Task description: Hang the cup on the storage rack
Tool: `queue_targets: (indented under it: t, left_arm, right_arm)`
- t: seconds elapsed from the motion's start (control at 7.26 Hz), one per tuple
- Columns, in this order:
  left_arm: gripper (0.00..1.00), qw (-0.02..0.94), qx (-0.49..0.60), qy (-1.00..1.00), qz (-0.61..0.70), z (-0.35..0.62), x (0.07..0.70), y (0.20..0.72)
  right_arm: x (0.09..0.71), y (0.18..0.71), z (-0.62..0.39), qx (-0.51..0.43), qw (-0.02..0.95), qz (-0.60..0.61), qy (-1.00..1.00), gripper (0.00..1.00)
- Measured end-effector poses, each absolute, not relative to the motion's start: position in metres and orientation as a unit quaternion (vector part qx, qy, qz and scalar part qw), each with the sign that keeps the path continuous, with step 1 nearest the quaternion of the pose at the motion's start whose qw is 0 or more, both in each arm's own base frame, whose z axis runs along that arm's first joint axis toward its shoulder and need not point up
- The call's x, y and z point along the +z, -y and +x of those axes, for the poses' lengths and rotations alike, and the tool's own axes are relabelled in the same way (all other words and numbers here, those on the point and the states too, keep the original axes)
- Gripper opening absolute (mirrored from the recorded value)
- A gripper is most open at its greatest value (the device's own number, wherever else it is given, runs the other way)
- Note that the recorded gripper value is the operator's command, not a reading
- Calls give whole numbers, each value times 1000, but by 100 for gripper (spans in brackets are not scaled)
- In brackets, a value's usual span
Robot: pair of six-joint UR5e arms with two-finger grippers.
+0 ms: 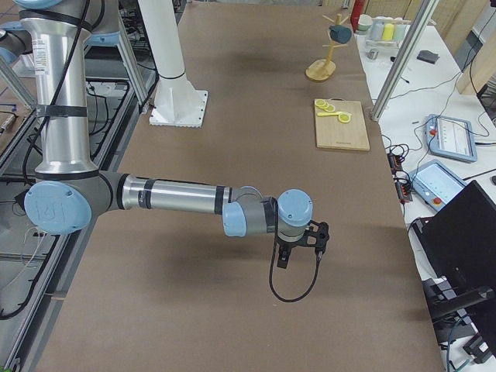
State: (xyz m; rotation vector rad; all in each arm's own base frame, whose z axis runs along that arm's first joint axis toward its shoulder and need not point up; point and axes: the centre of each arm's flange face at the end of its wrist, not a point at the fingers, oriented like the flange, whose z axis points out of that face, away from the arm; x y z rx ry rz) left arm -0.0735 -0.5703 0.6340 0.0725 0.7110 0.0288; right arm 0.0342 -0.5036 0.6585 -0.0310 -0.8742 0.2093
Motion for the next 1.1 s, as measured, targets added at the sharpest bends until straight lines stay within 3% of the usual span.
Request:
queue_targets:
  t: [1.1]
  left_arm:
    - [98, 938, 13, -345, 35, -73, 636, 569]
  right_arm:
    - [629, 512, 31, 92, 918, -2, 385, 100]
